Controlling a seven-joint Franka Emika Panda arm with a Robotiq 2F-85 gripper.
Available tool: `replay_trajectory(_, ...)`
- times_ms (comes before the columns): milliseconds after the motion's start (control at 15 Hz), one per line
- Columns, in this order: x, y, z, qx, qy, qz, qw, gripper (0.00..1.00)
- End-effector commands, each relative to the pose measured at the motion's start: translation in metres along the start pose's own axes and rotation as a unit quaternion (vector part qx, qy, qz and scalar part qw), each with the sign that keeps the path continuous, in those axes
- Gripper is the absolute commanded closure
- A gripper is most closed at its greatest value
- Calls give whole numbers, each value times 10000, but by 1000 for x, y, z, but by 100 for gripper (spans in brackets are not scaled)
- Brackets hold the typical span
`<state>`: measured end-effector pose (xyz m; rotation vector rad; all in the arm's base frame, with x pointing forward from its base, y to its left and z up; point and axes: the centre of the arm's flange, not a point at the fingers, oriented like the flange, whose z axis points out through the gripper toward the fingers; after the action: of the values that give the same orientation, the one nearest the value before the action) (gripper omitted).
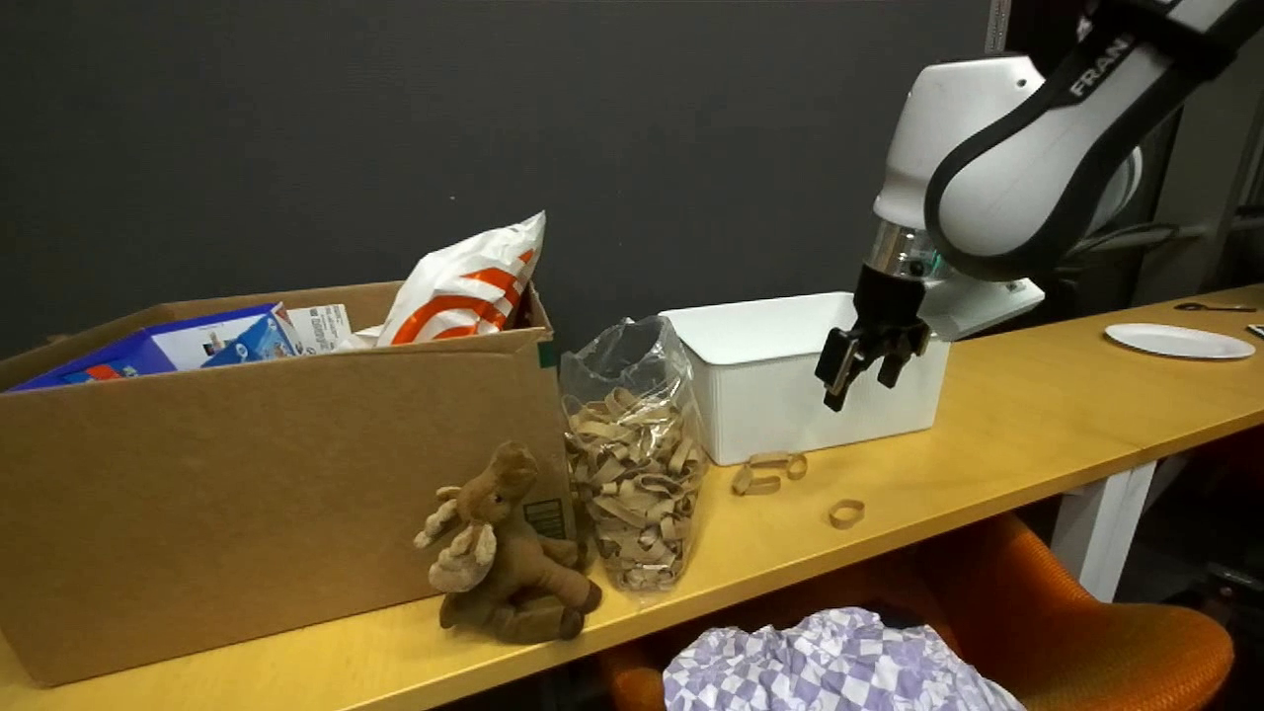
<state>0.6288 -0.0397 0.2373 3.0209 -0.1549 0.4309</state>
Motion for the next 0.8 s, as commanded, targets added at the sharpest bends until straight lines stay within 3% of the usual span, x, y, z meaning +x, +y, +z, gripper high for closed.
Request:
replay_trajectory(0,28,-3,37,273,-111,-62,9995,0)
replay_trajectory(733,73,-36,101,222,-501,-369,9978,0)
